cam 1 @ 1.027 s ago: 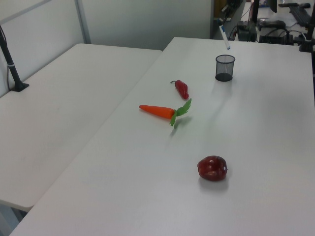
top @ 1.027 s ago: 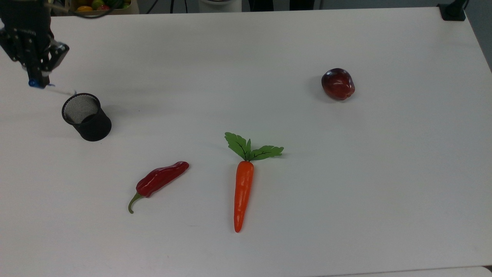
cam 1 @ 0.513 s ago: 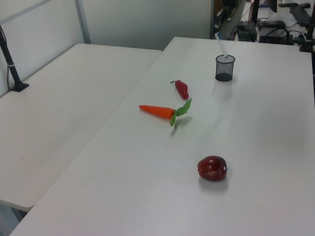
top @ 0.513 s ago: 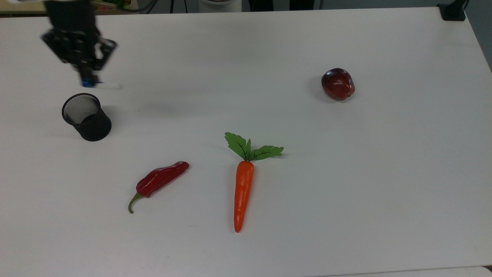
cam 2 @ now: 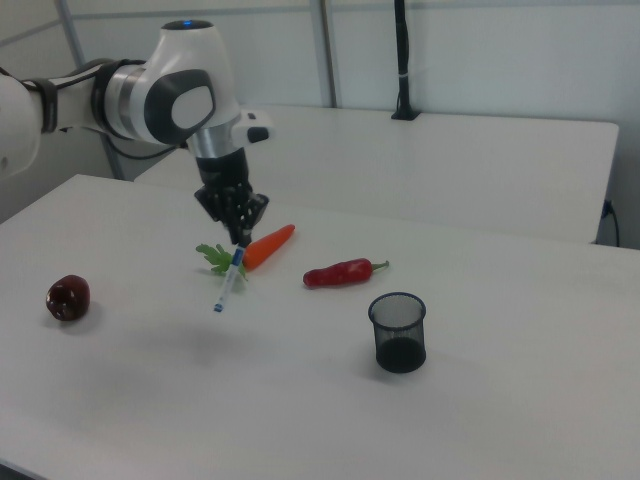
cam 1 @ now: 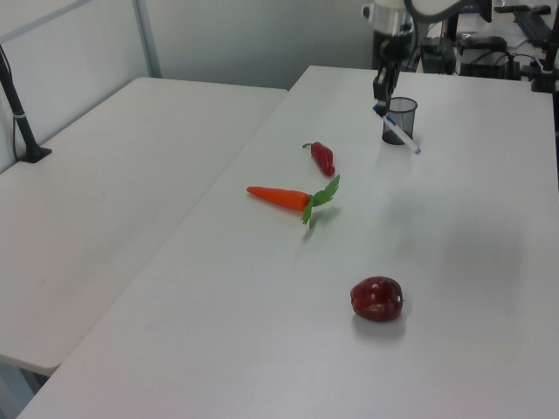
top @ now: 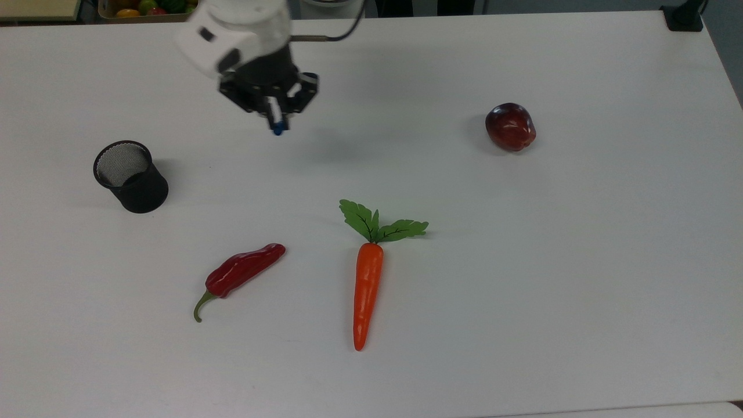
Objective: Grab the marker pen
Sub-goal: 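Carry the marker away from the cup and lower it to the table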
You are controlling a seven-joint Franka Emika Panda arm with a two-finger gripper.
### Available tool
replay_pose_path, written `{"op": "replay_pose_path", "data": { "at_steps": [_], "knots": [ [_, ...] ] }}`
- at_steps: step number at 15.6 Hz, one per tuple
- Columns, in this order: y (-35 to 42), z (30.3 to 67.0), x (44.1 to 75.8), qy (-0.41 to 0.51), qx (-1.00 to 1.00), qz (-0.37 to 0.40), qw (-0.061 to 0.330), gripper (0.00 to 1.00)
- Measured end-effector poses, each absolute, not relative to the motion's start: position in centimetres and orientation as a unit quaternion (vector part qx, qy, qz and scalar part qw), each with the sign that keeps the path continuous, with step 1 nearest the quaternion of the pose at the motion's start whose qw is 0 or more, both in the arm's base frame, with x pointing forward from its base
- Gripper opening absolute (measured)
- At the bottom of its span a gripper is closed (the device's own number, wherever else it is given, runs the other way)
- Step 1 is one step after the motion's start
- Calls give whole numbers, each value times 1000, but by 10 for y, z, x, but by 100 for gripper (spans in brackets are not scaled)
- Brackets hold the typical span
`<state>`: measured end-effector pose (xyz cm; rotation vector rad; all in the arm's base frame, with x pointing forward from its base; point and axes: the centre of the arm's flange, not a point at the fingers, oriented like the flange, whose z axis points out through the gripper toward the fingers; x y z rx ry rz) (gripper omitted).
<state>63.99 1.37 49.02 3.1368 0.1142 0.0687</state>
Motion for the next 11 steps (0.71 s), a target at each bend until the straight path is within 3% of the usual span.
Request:
{"op": "replay_pose_path", "data": {
  "at_steps": [6,11],
  "knots": [
    [97,415,631,61,997,-49,6,17],
    [107,360,635,58,994,-89,12,17]
  ]
}}
